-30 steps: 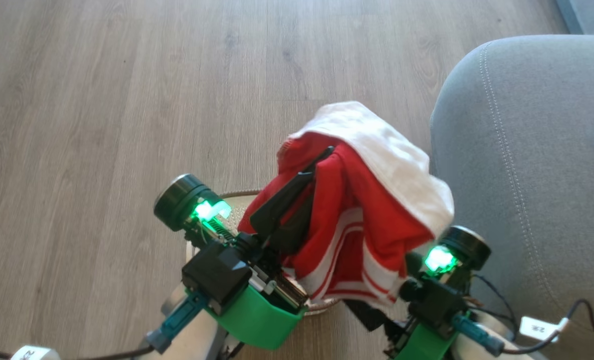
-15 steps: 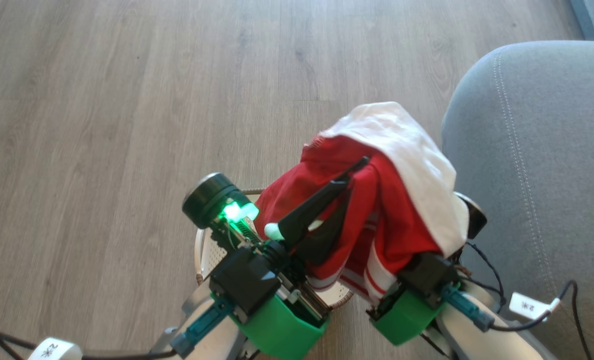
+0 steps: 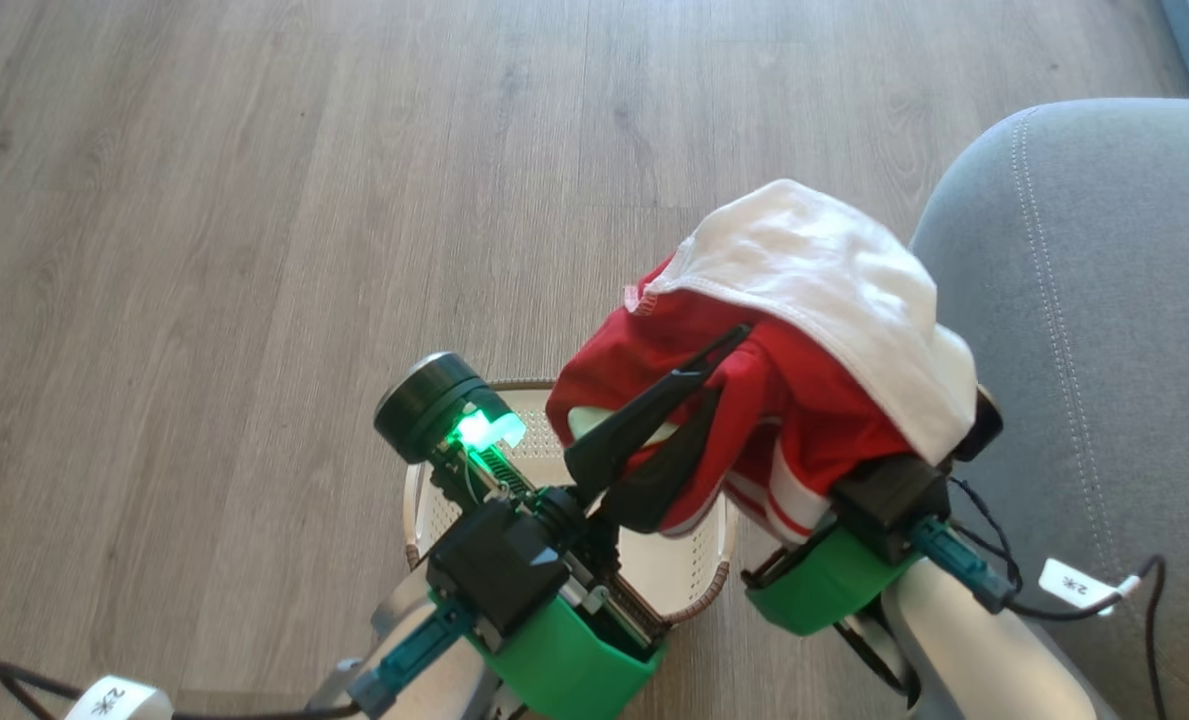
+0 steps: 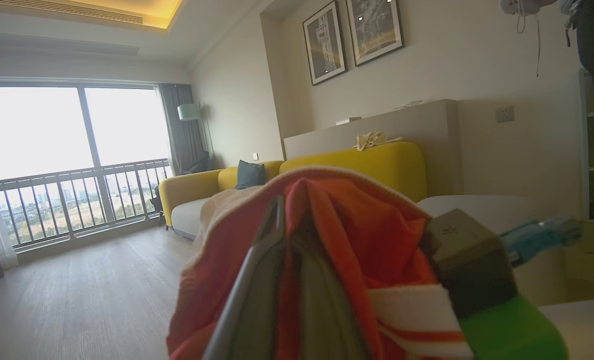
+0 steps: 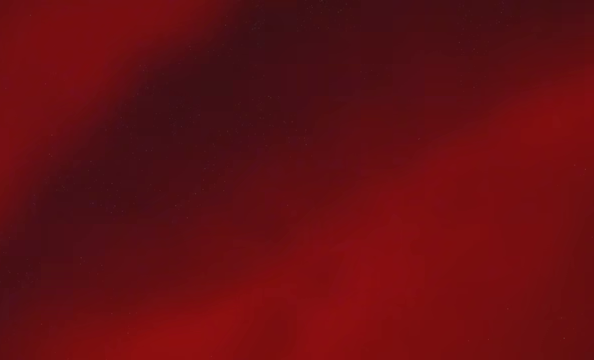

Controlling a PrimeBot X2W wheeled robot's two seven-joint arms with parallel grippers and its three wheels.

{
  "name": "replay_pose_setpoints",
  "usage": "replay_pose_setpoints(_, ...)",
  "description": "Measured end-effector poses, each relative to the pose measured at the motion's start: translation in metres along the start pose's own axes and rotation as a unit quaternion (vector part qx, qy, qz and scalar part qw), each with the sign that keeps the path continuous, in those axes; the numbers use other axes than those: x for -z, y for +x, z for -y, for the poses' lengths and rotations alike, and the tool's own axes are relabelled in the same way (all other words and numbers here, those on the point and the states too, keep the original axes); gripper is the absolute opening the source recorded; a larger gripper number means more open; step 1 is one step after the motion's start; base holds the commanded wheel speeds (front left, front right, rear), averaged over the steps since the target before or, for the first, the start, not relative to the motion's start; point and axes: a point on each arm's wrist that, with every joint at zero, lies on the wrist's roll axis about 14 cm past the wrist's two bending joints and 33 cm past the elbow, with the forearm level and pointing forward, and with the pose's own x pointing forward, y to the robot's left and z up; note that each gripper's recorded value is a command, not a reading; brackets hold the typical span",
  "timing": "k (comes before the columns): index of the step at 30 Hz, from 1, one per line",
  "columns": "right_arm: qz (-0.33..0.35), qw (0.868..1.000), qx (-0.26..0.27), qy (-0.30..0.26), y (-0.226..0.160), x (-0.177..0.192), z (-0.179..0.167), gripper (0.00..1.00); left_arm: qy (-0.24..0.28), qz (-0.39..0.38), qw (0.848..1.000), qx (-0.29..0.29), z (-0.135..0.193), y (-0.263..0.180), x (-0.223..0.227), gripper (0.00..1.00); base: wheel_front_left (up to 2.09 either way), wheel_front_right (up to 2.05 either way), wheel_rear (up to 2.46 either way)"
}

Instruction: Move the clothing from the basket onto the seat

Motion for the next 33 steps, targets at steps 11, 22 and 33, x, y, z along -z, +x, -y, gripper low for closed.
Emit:
replay_pose_setpoints(11,0.021,0.997,0.069,0.007,-0.007,-0.012,0.033,0.0,-0.003,-0.001,1.0,0.002,0.001,0.001,0.002,0.0,0.0,0.0,0.0)
replay_pose_setpoints(22,0.051,0.994,0.101,0.006,-0.008,-0.032,0.049,0.0,-0.004,-0.002,1.0,0.01,0.007,0.001,0.002,1.0,0.0,0.0,0.0)
replay_pose_setpoints(33,0.067,0.989,0.136,0.0,-0.014,-0.042,0.069,0.0,0.001,-0.02,1.0,0.01,0.006,-0.001,0.014,1.0,0.0,0.0,0.0)
